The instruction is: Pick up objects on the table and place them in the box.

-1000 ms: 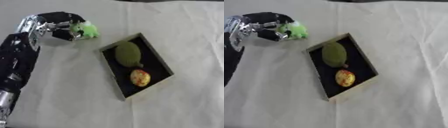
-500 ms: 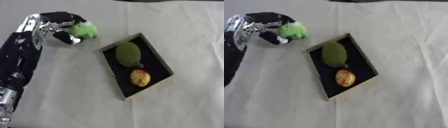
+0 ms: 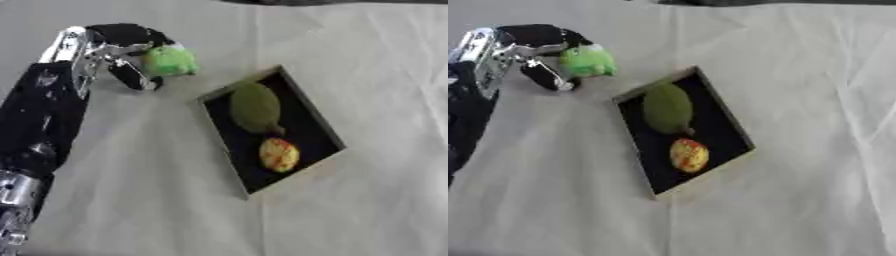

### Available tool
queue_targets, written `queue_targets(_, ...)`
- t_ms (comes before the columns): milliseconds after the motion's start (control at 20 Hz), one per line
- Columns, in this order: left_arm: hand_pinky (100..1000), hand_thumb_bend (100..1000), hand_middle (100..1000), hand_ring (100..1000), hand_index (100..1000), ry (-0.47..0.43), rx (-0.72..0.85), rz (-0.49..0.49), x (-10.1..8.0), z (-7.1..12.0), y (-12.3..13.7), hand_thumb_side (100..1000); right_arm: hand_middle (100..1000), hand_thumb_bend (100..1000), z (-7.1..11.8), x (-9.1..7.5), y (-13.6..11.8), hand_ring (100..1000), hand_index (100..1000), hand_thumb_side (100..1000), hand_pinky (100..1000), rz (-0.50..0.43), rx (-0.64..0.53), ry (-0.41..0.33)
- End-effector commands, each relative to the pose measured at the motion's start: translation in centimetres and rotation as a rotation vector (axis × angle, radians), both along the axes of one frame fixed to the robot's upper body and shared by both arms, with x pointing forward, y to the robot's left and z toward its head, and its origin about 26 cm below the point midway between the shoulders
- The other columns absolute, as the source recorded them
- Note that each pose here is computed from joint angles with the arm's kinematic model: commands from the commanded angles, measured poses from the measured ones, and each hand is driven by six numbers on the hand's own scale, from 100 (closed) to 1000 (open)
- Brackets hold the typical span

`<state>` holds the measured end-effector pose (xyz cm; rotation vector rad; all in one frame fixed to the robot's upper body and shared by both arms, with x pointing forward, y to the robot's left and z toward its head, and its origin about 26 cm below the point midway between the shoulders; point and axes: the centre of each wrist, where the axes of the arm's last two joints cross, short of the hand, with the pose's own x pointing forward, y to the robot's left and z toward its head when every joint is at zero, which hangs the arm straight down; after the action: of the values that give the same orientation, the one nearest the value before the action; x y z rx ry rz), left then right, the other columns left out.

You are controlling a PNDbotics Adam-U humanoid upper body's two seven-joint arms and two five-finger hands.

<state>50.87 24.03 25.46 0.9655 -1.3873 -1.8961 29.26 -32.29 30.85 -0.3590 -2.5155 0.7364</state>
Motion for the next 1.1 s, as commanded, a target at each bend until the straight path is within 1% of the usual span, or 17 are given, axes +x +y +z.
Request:
queue_targets(50, 789, 100, 736, 813, 885, -0.007, -0.039, 0.033, 0.1, -0.2, 0.2, 266, 613, 100, 0.9, -0.5, -0.1, 893, 749, 470, 903, -0.001, -0.004, -0.028)
queue_targets(200, 817, 100, 770, 832, 910, -0.012, -0.053, 0.032, 0.0, 0.1, 0.1, 275, 613, 100, 0.9, -0.5, -0.1, 893, 748, 470, 904, -0.003, -0.004, -0.026)
queue_targets(300, 841, 108, 804, 858, 935, 0.007, -0.027, 0.028, 0.0, 0.4, 0.1, 290, 613, 100, 0.8, -0.5, -0.1, 893, 748, 470, 904, -0.003, -0.006, -0.024)
queue_targets(350, 847, 131, 816, 864, 944, 0.023, -0.004, 0.025, 0.0, 0.6, 0.0, 295, 613, 100, 0.8, -0.5, -0.1, 893, 748, 470, 904, -0.004, -0.006, -0.023)
queue_targets(450, 847, 133, 813, 862, 941, 0.055, 0.027, 0.015, 0.1, 0.9, 0.0, 294, 613, 100, 0.8, -0.5, -0.2, 893, 748, 470, 904, -0.004, -0.006, -0.022)
queue_targets(500, 841, 118, 804, 855, 934, 0.061, 0.03, 0.013, 0.1, 1.1, 0.1, 294, 612, 100, 0.8, -0.5, -0.2, 893, 748, 470, 904, -0.005, -0.007, -0.022)
queue_targets(550, 832, 100, 791, 844, 924, 0.058, 0.026, 0.013, 0.0, 1.4, 0.1, 289, 612, 100, 0.8, -0.5, -0.2, 894, 748, 470, 904, -0.005, -0.006, -0.021)
queue_targets(600, 804, 100, 758, 810, 895, 0.051, 0.019, 0.014, 0.0, 1.7, 0.1, 279, 612, 100, 0.8, -0.5, -0.2, 894, 748, 470, 905, -0.005, -0.006, -0.02)
queue_targets(700, 761, 100, 722, 774, 865, 0.016, -0.002, 0.016, -0.2, 2.3, 0.0, 266, 612, 100, 0.7, -0.5, -0.2, 894, 748, 470, 905, -0.005, -0.004, -0.018)
queue_targets(800, 730, 100, 669, 726, 827, -0.046, -0.033, 0.005, -0.4, 3.0, -0.2, 250, 612, 100, 0.7, -0.5, -0.2, 894, 748, 470, 905, -0.005, -0.003, -0.017)
queue_targets(900, 716, 100, 633, 689, 798, -0.118, -0.059, -0.028, -0.8, 3.9, -0.6, 234, 612, 100, 0.7, -0.5, -0.2, 894, 748, 470, 905, -0.006, -0.002, -0.016)
queue_targets(1000, 709, 100, 622, 678, 788, -0.185, -0.082, -0.075, -1.4, 4.7, -1.0, 225, 612, 100, 0.7, -0.5, -0.2, 894, 748, 470, 905, -0.007, -0.001, -0.016)
queue_targets(1100, 685, 100, 576, 627, 741, -0.244, -0.108, -0.118, -1.9, 5.6, -1.5, 210, 612, 100, 0.7, -0.5, -0.2, 895, 748, 470, 906, -0.008, 0.0, -0.015)
